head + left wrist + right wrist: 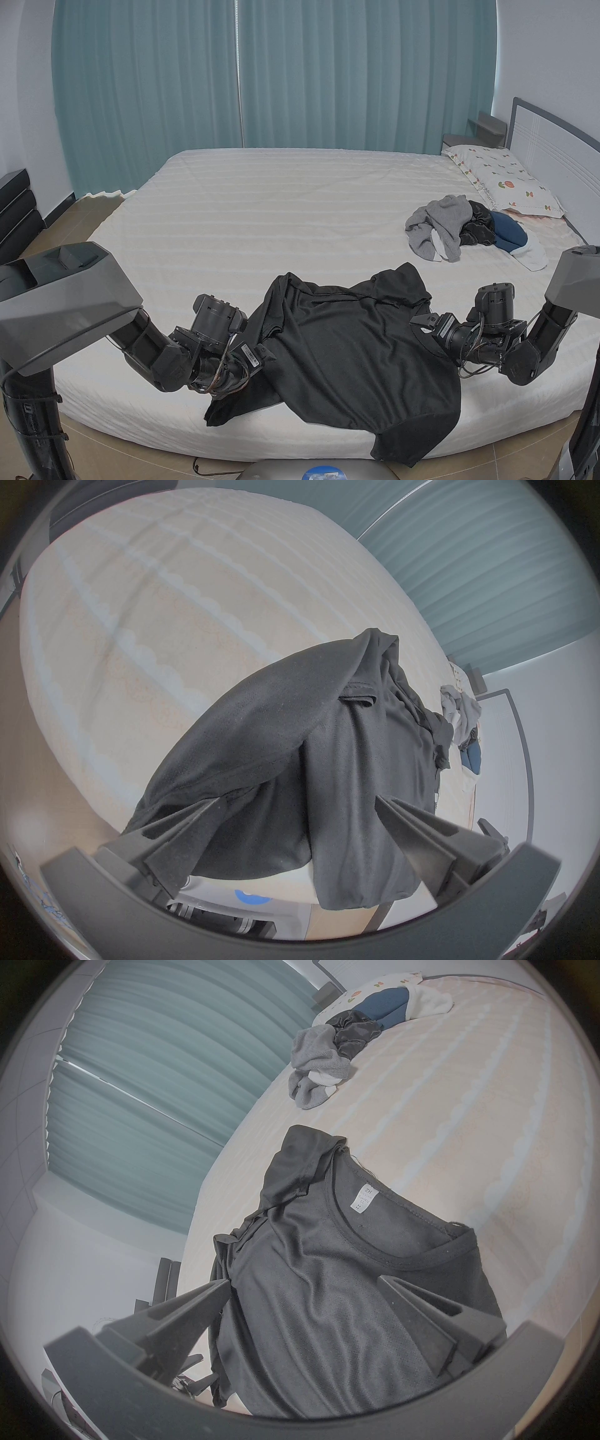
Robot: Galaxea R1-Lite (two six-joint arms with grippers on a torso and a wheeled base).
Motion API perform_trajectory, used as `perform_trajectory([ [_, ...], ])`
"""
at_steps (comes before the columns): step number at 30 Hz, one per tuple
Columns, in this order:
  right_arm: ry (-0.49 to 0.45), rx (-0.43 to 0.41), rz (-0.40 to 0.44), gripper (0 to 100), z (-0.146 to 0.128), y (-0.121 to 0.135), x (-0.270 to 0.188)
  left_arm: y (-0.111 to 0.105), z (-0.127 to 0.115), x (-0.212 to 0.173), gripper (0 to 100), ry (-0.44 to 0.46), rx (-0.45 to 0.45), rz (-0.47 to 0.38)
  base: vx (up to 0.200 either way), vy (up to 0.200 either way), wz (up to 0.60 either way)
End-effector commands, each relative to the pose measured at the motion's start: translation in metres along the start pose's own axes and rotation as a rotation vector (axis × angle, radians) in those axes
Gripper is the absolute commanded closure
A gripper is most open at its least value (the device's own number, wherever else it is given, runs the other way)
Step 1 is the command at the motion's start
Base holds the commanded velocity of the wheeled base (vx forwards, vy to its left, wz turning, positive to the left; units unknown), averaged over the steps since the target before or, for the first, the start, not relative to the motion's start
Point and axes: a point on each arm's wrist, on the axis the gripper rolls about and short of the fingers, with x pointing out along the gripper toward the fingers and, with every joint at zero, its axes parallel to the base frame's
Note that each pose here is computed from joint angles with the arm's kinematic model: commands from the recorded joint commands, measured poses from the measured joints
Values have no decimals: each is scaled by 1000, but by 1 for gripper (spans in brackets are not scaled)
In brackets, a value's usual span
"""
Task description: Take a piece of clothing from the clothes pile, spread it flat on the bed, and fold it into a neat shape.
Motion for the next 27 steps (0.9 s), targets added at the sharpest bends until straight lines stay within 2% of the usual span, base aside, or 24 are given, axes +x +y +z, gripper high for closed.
perform_trajectory([
  [1, -1, 0, 2, 0, 0, 1, 0, 7, 1, 10, 0, -9, 7, 34, 0, 0, 0],
  [2, -1, 0, 2, 0, 0, 1, 0, 7, 1, 10, 0, -17, 12, 36, 0, 0, 0],
  [3, -1, -1, 2, 0, 0, 1, 0, 7, 2, 10, 100, -20, 14, 38, 0, 0, 0],
  [13, -9, -4, 13, 0, 2, 4, -3, 13, 17, 8, 100, -111, 1, 92, 0, 0, 0],
  [22, 0, -18, 8, 0, -3, 4, -6, 38, 62, -5, 100, -187, -20, 142, 0, 0, 0],
  [27, 1, -18, 7, 0, -3, 4, -5, 49, 75, -9, 100, -202, 3, 176, 0, 0, 0],
])
